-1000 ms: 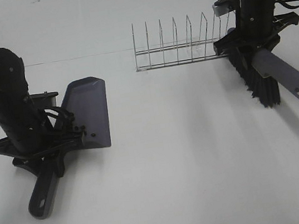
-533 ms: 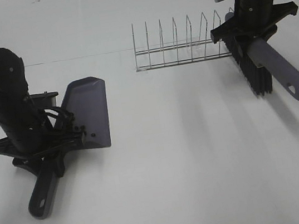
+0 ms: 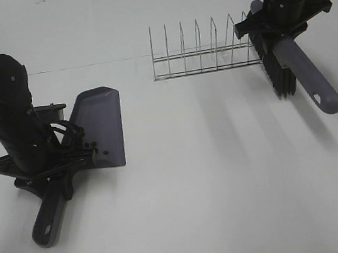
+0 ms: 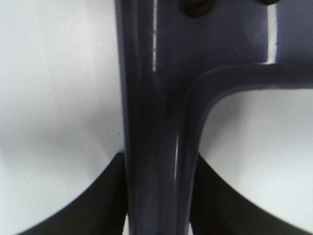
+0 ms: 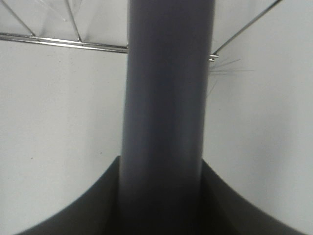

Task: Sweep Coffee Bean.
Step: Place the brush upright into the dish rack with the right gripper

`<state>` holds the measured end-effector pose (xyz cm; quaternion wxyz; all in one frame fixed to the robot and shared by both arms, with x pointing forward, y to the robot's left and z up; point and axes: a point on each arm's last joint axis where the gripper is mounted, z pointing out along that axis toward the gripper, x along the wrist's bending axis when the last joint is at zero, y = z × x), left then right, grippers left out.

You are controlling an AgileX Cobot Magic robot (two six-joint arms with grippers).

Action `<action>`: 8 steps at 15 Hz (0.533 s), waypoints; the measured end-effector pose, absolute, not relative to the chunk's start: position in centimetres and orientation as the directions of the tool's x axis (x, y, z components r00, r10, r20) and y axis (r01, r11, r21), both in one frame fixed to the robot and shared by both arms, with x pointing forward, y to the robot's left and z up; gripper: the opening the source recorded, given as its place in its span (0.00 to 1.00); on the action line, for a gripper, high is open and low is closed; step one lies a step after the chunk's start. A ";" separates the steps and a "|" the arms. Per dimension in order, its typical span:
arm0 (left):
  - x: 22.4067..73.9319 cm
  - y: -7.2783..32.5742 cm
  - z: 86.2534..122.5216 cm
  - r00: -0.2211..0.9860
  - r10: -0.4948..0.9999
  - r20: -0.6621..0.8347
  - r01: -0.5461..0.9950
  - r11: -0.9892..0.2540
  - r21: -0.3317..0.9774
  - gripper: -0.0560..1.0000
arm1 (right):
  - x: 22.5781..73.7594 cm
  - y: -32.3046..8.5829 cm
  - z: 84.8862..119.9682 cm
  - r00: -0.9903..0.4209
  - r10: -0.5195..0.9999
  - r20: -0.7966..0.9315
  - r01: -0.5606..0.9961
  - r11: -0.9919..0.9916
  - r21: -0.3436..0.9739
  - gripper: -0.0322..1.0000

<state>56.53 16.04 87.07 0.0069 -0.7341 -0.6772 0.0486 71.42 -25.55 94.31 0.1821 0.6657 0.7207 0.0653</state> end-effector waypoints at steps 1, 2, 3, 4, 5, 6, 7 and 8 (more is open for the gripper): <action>56.5 16.0 87.1 0.078 0.995 -0.062 0.994 -0.083 -0.076 0.35 | 71.8 -26.0 94.2 -0.038 0.984 -0.172 0.935 0.095 0.341 0.29; 56.5 16.0 87.1 0.079 0.995 -0.062 0.994 -0.084 -0.076 0.35 | 72.3 -26.3 93.9 -0.041 0.984 -0.172 0.934 0.099 0.342 0.29; 56.5 16.0 87.1 0.079 0.995 -0.062 0.994 -0.084 -0.076 0.35 | 72.6 -26.3 93.5 -0.053 0.984 -0.171 0.934 0.110 0.339 0.29; 56.5 16.0 87.1 0.079 0.995 -0.062 0.994 -0.084 -0.076 0.35 | 73.0 -26.2 93.1 -0.053 0.985 -0.165 0.934 0.107 0.340 0.29; 56.5 16.0 87.1 0.079 0.995 -0.062 0.994 -0.084 -0.076 0.35 | 73.5 -26.1 92.9 -0.052 0.985 -0.162 0.933 0.105 0.345 0.29; 56.5 16.0 87.1 0.081 0.995 -0.062 0.993 -0.086 -0.076 0.35 | 74.0 -26.1 92.8 -0.050 0.986 -0.161 0.930 0.105 0.353 0.29; 56.5 16.0 87.1 0.082 0.995 -0.062 0.993 -0.087 -0.076 0.35 | 74.6 -26.0 92.9 -0.046 0.986 -0.160 0.923 0.104 0.371 0.29; 56.5 16.0 87.1 0.082 0.995 -0.062 0.993 -0.087 -0.076 0.35 | 75.2 -26.0 93.0 -0.043 0.986 -0.159 0.916 0.103 0.388 0.29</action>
